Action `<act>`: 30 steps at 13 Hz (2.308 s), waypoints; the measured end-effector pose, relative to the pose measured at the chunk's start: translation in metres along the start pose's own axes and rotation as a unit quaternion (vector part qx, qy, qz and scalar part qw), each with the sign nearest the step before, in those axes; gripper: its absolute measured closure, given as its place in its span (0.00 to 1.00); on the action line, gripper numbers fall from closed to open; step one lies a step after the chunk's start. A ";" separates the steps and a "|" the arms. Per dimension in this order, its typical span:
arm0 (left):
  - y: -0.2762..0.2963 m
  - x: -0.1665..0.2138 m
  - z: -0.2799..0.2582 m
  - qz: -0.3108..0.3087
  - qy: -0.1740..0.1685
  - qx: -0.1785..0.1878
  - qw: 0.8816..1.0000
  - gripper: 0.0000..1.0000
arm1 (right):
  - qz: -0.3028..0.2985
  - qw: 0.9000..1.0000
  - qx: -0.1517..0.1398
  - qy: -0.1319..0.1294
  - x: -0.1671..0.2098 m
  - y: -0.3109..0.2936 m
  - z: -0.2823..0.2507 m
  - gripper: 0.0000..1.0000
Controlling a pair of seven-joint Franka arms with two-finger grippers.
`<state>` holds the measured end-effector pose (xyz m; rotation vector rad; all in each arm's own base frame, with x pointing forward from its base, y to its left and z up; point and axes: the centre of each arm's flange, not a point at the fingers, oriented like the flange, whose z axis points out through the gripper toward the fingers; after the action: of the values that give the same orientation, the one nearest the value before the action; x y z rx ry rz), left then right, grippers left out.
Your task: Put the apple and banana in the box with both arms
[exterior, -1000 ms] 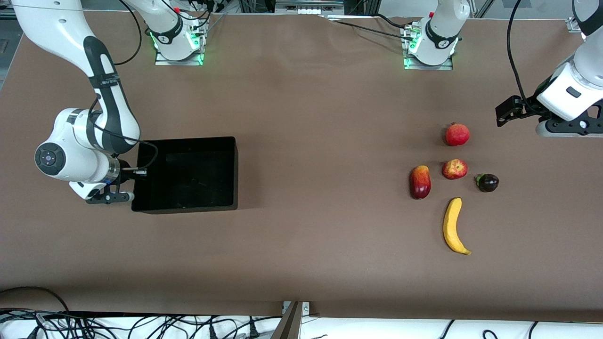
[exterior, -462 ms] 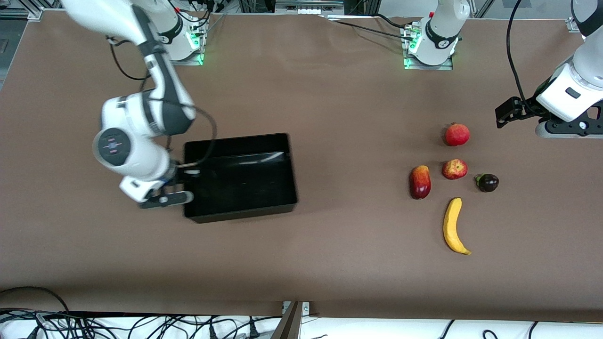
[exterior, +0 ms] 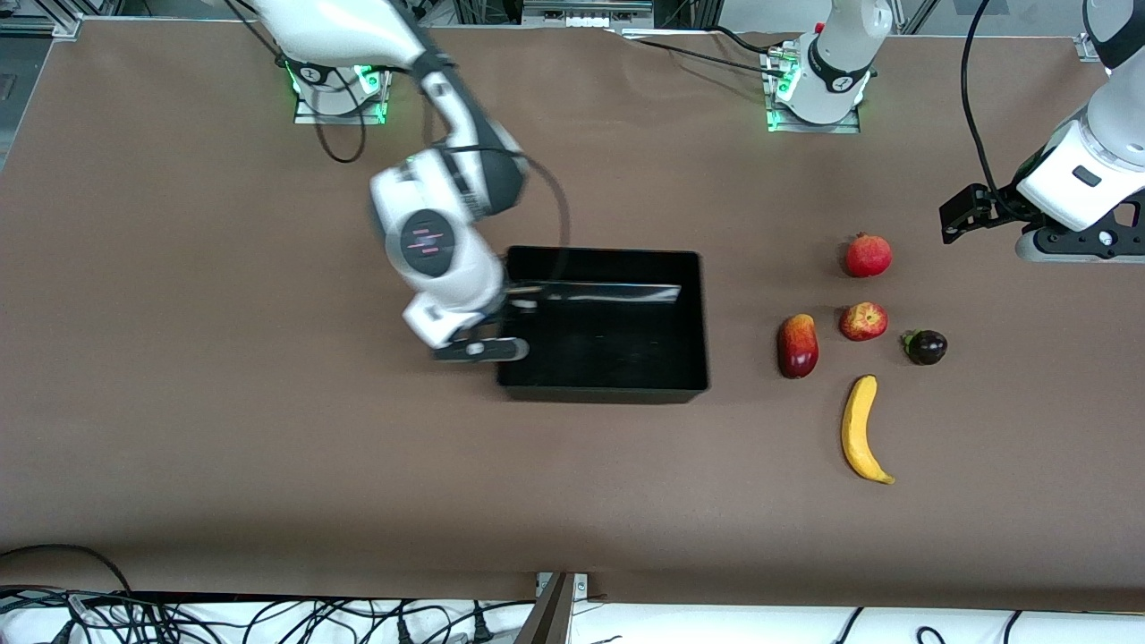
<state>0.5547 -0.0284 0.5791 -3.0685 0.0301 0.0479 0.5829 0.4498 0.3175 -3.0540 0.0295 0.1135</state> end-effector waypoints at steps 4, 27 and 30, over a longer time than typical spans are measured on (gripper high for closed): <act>-0.003 0.001 0.000 -0.003 0.001 0.000 1.000 0.00 | 0.022 1.000 0.012 0.009 -0.017 -0.065 0.056 0.95; -0.004 0.001 0.002 -0.003 0.000 0.000 1.000 0.00 | -0.009 0.999 0.010 0.050 0.027 0.027 -0.148 0.00; -0.002 0.003 0.001 -0.002 0.008 -0.001 1.000 0.00 | -0.023 0.999 0.006 0.036 0.049 0.124 -0.214 0.00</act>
<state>0.5580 -0.0260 0.5786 -3.0701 0.0242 0.0228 0.6448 0.3069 0.5162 -3.0440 -0.0340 -0.0004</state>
